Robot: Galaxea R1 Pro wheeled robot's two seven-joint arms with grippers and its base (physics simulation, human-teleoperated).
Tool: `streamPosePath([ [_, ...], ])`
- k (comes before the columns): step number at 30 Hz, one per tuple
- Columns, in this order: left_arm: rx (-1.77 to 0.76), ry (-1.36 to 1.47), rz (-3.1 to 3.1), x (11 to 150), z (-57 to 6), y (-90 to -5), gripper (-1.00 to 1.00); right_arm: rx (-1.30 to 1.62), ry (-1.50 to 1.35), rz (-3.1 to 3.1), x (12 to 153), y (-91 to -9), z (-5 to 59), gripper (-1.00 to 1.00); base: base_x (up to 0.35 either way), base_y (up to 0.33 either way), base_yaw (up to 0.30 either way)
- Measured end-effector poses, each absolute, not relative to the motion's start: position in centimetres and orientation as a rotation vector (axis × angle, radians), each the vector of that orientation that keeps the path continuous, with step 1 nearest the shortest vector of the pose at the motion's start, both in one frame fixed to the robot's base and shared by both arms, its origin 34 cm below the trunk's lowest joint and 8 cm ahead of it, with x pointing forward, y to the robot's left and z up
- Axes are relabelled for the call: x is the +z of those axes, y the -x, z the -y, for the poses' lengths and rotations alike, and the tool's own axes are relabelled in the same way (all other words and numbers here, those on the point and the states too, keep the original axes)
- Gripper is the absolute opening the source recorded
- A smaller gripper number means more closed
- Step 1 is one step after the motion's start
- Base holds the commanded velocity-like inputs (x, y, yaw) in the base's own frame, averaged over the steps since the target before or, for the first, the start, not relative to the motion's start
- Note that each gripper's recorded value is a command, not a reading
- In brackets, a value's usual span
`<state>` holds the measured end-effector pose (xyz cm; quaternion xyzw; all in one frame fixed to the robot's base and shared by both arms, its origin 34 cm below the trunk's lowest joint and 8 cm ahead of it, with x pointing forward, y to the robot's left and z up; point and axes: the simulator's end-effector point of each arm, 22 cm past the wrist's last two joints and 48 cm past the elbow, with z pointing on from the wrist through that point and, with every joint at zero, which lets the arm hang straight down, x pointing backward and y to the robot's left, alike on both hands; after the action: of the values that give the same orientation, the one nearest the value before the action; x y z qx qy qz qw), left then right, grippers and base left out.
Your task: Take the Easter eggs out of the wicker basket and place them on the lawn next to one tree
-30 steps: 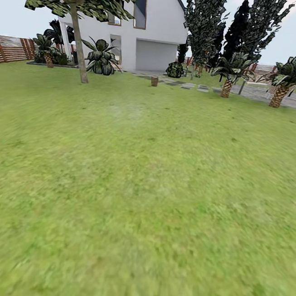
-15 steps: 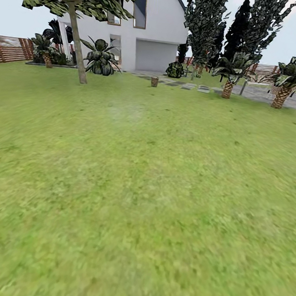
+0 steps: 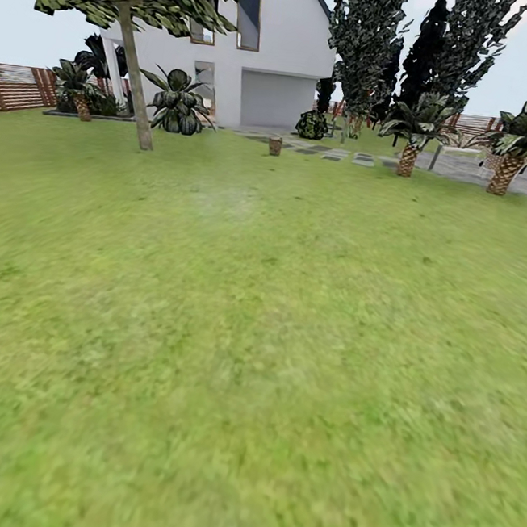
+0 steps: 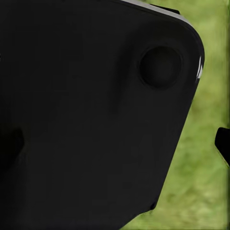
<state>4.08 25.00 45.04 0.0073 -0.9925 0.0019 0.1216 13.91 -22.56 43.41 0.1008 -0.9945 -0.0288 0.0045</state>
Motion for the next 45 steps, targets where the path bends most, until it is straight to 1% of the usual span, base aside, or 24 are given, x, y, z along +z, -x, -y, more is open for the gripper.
streamPosePath([
  [45,0.005,-0.021,2.898,45.04,-25.00,-4.08,1.00,-0.091,-0.320,3.107,43.43,-13.64,22.56,1.00,0.340,0.000,0.000],
])
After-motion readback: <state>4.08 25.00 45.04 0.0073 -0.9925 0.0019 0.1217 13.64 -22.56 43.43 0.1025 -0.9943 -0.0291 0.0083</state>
